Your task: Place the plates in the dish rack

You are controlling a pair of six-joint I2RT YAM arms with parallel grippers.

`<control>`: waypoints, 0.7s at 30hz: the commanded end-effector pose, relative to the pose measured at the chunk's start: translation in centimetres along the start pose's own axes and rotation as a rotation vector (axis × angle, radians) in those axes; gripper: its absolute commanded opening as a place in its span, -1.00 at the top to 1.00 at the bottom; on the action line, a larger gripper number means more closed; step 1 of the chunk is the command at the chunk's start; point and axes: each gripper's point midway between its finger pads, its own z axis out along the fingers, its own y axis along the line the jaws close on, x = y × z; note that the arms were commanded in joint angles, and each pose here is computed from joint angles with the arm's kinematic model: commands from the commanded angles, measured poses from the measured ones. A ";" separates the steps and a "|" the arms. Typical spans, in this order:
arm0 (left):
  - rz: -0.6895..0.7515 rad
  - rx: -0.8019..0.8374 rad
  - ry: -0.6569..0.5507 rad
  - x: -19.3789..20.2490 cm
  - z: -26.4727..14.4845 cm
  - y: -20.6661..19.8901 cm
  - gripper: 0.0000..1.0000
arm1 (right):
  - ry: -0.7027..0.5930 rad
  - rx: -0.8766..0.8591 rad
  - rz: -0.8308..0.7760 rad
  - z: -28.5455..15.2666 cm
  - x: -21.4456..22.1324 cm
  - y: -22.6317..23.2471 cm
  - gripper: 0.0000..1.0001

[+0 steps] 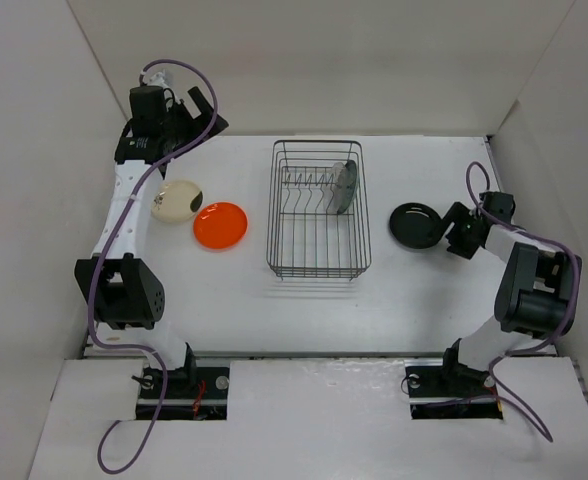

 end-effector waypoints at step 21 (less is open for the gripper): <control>0.019 -0.032 -0.099 -2.4 -2.1 -0.6 -1.00 | 0.033 -0.009 0.057 2.7 -2.3 0.4 0.66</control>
